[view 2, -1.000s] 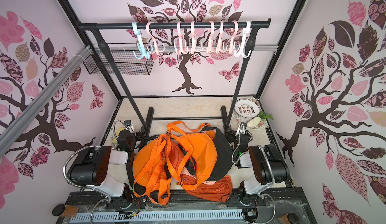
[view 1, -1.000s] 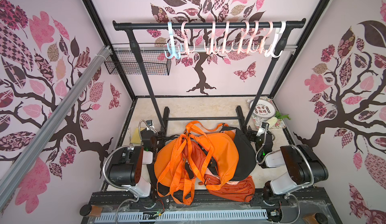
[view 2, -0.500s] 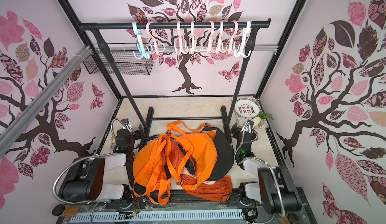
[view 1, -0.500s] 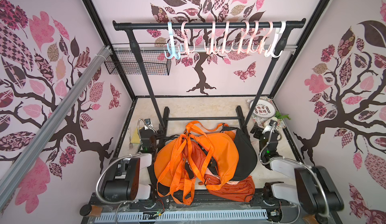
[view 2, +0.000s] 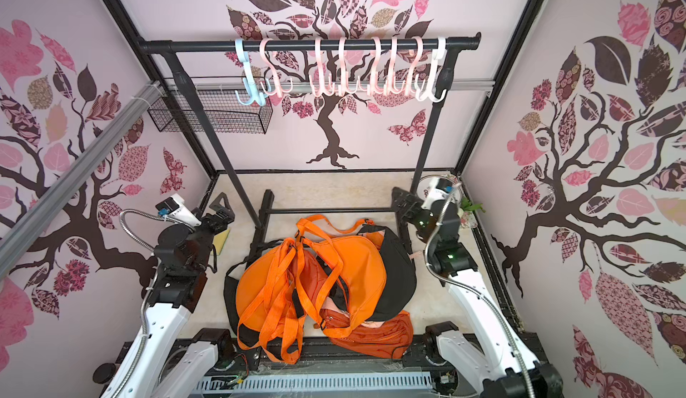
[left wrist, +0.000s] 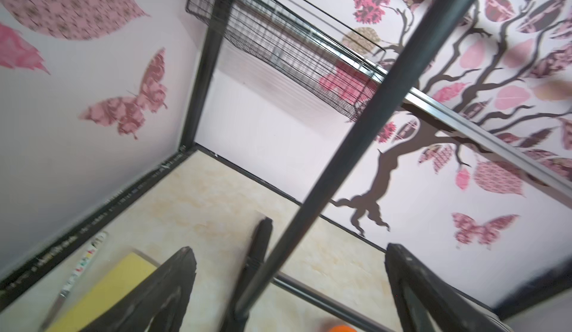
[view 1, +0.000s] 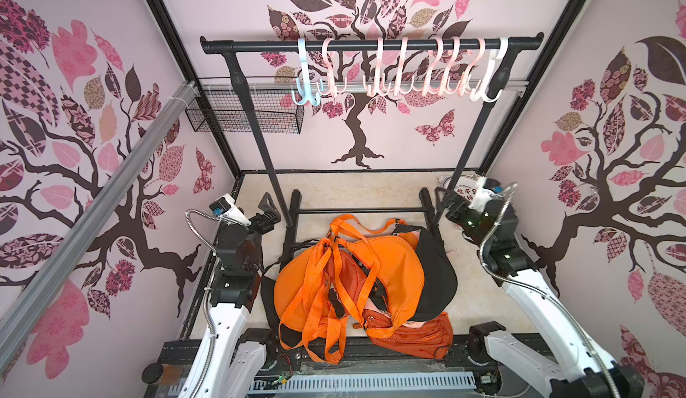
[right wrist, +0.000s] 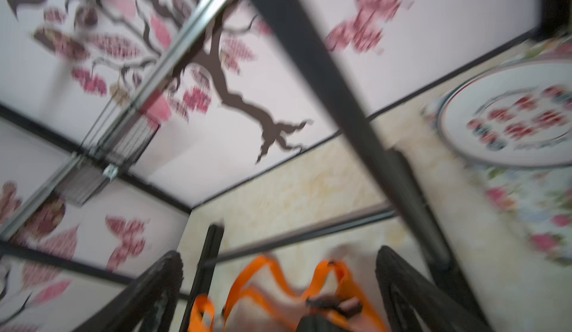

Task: Hang the bag on a hook
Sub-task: Pick up the bag from the bag.

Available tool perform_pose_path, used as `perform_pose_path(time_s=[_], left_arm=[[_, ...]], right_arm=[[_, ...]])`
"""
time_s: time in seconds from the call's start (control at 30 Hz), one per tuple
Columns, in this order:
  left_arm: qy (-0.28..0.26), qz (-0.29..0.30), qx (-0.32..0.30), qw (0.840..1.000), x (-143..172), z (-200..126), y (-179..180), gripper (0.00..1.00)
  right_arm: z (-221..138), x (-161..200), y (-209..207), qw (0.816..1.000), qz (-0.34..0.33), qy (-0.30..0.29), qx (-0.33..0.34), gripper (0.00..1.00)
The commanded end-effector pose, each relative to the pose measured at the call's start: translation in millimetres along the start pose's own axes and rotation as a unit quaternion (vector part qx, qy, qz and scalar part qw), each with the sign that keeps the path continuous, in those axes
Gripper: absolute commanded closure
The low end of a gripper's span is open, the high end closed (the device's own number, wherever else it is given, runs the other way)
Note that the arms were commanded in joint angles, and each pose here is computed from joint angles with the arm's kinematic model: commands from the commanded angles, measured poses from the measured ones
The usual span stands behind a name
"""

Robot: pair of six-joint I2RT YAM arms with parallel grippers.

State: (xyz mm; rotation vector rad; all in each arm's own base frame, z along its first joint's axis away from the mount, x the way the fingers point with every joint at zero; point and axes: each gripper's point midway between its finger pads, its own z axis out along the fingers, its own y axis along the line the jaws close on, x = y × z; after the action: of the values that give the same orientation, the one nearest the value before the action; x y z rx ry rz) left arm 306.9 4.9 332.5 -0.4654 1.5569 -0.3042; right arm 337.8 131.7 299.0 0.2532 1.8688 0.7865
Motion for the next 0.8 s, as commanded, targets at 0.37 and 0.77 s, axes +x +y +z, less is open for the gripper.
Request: perform_pose_path(time_s=[0.37,0.77], left_arm=[[0.042,0.181,0.12,0.975,37,-70,-48,0.02],[0.066,0.181,0.164,0.967,67,-73,-56,0.03]], right_arm=[[-16,213,34,0.945,-0.08,0.308,-0.077,0.44],[6,244,13,0.942,-0.104,0.311,-0.073,0.42]])
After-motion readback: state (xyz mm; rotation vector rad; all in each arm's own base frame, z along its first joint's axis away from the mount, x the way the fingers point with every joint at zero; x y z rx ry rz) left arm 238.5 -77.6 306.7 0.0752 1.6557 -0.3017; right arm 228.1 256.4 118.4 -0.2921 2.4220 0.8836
